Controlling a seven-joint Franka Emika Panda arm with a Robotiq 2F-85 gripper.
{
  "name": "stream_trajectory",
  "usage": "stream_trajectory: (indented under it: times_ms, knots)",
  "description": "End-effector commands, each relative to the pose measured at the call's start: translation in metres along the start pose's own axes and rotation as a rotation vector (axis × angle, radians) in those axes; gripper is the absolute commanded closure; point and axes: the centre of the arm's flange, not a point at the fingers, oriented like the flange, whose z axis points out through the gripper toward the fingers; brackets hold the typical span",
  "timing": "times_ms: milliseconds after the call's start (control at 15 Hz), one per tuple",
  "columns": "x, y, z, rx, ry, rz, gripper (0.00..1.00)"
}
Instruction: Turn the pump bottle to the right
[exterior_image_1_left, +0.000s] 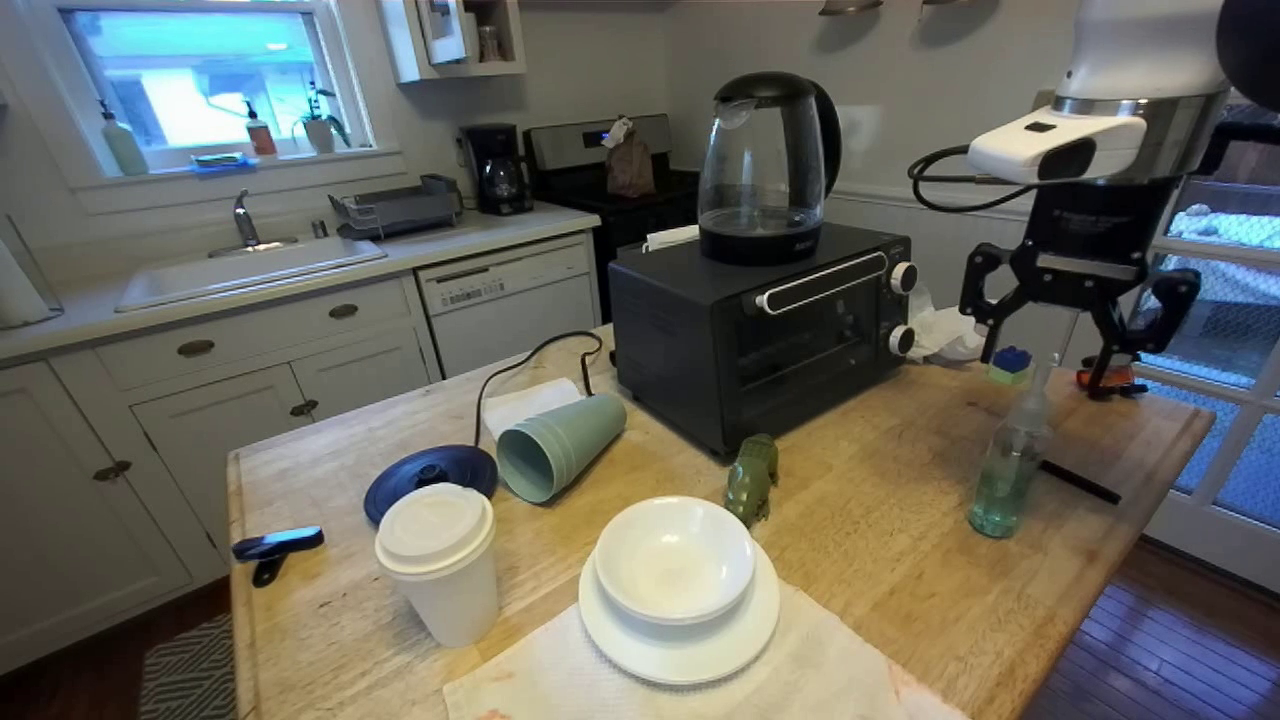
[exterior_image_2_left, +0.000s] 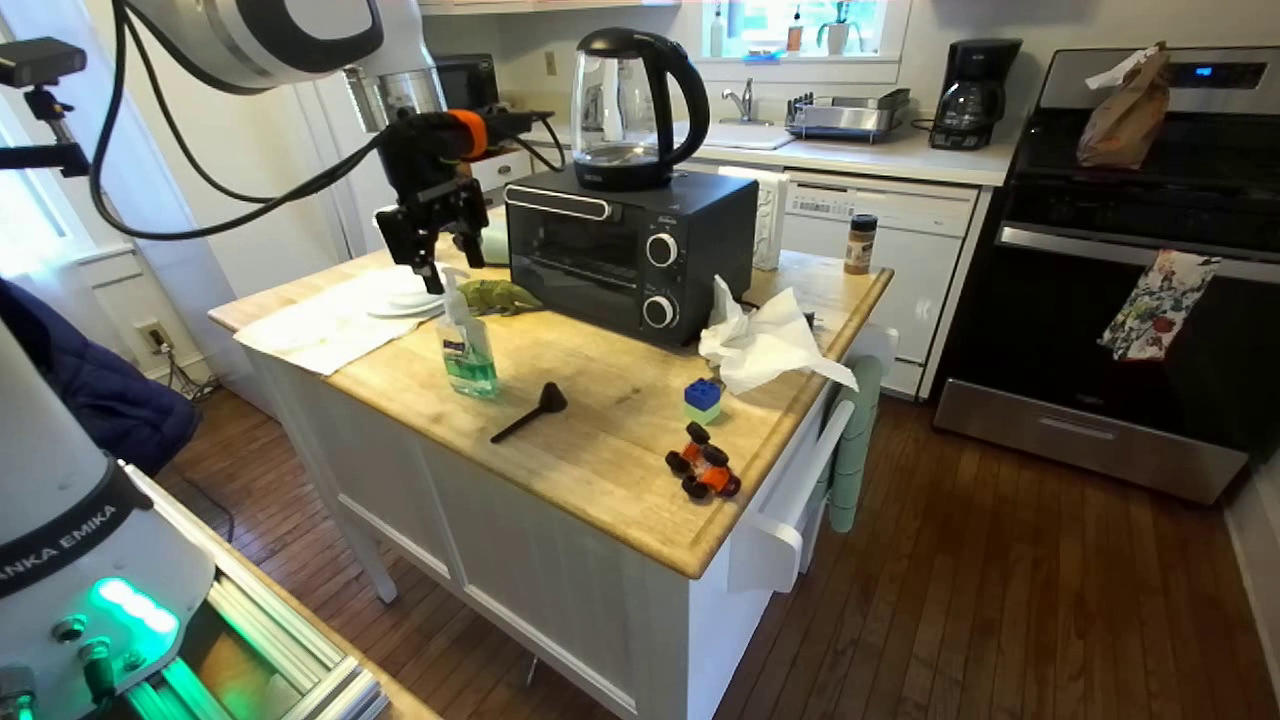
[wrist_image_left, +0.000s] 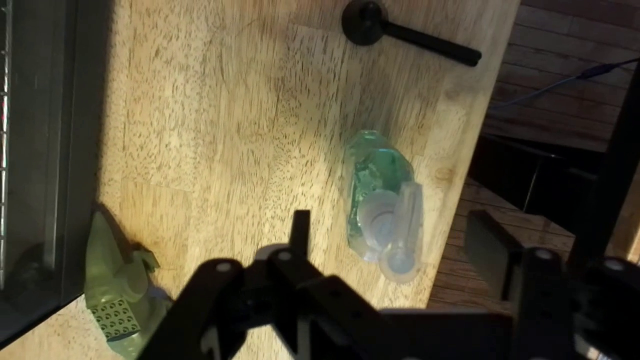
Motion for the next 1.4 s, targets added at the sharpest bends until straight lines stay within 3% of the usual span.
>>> stream_trajectory:
  times_ms: [0, 333, 533, 733, 1333]
  knots:
    - [-0.01, 0.004, -0.016, -0.016, -0.018, -0.064, 0.0]
    - [-0.027, 0.006, -0.051, -0.097, 0.012, -0.244, 0.0]
    - [-0.035, 0.005, -0.071, -0.121, 0.052, -0.273, 0.0]
    - [-0.034, 0.008, -0.088, -0.113, 0.095, -0.086, 0.0]
    - [-0.001, 0.017, -0.127, -0.083, 0.038, 0.422, 0.0]
